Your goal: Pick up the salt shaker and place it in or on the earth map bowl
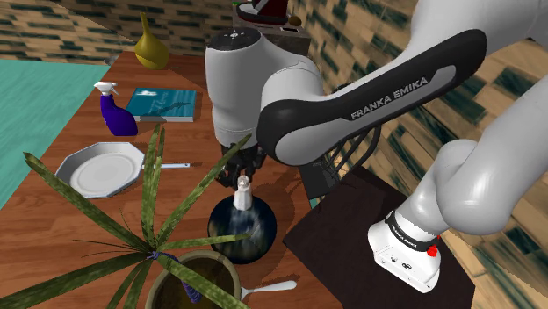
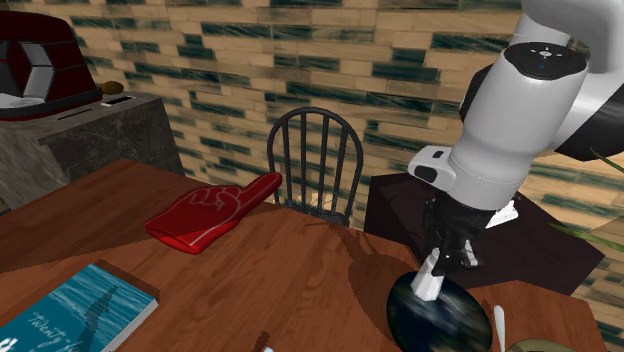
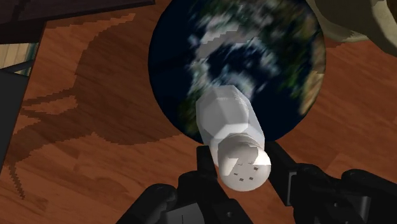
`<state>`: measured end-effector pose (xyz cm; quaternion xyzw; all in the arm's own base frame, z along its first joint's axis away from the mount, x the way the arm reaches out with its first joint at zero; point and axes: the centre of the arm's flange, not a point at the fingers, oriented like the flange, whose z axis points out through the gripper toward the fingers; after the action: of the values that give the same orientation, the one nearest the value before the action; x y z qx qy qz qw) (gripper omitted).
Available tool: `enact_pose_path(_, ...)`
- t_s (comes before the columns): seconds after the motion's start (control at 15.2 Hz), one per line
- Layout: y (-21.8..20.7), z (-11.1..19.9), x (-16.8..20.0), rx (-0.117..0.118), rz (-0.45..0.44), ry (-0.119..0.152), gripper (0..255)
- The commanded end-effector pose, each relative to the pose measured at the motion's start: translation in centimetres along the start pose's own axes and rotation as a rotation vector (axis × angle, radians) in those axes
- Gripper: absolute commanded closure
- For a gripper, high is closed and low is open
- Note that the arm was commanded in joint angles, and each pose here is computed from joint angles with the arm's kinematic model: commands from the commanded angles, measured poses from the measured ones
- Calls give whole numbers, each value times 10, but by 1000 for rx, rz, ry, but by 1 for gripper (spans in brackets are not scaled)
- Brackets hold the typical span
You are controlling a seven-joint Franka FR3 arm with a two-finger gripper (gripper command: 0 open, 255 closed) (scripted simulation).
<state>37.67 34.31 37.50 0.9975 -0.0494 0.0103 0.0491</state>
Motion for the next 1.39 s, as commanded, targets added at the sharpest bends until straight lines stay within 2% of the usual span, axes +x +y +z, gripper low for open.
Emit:
enact_pose_path(0.0, -1, 14, -1, 0, 0, 0, 255)
enact_pose_path(0.53, -1, 14, -1, 0, 0, 0, 255)
enact_pose_path(0.59, -1, 14, -1, 0, 0, 0, 0)
enact_pose_path(0.92, -1, 14, -1, 0, 0, 0, 0)
enact_pose_path(1.19, -1, -36, -1, 0, 0, 0, 0)
enact_pose_path(1.32, -1, -36, -1, 0, 0, 0, 0)
